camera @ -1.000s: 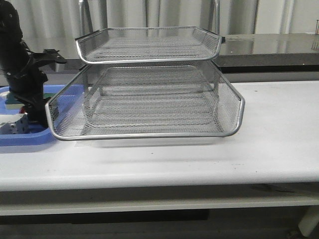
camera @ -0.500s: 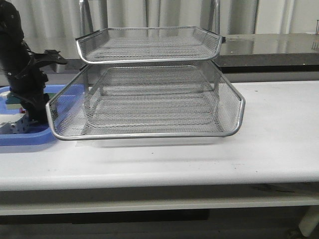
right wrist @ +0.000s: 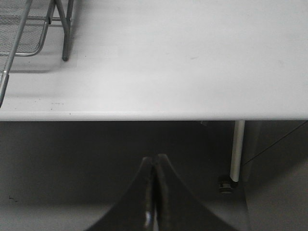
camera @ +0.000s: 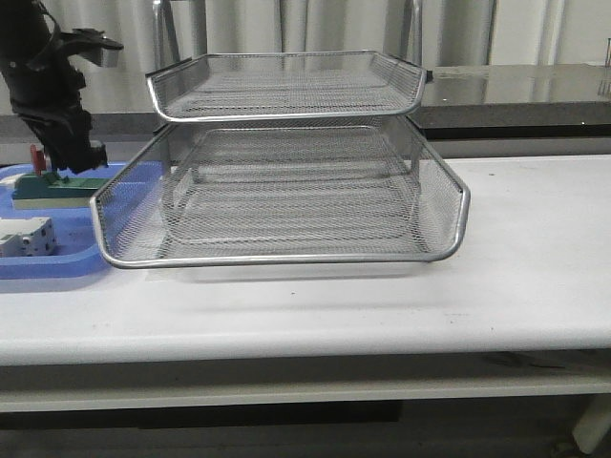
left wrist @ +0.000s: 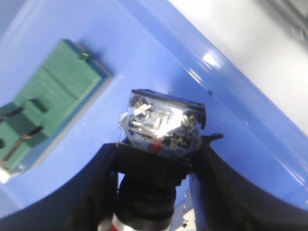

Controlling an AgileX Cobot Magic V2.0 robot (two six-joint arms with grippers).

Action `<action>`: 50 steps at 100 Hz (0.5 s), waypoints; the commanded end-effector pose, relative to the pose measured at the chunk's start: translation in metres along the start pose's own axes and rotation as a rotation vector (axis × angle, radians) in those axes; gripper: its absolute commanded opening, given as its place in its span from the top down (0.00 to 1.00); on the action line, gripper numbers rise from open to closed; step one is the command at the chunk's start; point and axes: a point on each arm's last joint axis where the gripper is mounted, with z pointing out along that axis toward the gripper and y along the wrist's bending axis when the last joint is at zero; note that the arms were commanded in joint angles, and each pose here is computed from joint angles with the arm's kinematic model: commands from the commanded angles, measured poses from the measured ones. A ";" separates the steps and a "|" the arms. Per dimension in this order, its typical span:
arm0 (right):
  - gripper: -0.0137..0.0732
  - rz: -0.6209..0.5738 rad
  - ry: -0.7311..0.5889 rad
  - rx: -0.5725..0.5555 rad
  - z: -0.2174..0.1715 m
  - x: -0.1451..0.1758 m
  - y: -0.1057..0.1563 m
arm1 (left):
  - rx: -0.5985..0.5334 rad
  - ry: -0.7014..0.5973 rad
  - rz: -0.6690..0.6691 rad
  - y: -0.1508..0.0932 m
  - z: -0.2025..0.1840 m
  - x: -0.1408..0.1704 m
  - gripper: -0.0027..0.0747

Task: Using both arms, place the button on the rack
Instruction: 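Lift the red-capped button with the left gripper toward the rack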

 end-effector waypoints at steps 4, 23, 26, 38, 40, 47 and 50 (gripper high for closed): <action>0.92 -0.014 -0.083 0.004 -0.005 -0.011 -0.001 | -0.066 -0.104 -0.039 0.000 -0.072 -0.010 0.99; 0.92 -0.014 -0.081 0.005 -0.005 -0.011 -0.001 | -0.094 -0.170 -0.144 -0.004 -0.112 -0.009 0.99; 0.92 -0.014 -0.080 0.005 -0.005 -0.011 -0.001 | -0.099 -0.180 -0.151 -0.005 -0.119 -0.009 0.99; 0.92 -0.014 -0.080 0.005 -0.005 -0.011 -0.001 | -0.097 -0.203 -0.157 -0.014 -0.142 -0.005 0.99; 0.92 -0.014 -0.080 0.005 -0.005 -0.011 -0.001 | -0.094 -0.206 -0.159 -0.017 -0.145 -0.004 0.99; 0.92 -0.014 -0.080 0.005 -0.005 -0.011 -0.001 | -0.076 -0.217 -0.156 -0.026 -0.157 -0.001 0.99; 0.92 -0.014 -0.080 0.005 -0.005 -0.011 -0.001 | -0.062 -0.215 -0.153 -0.031 -0.159 0.001 0.99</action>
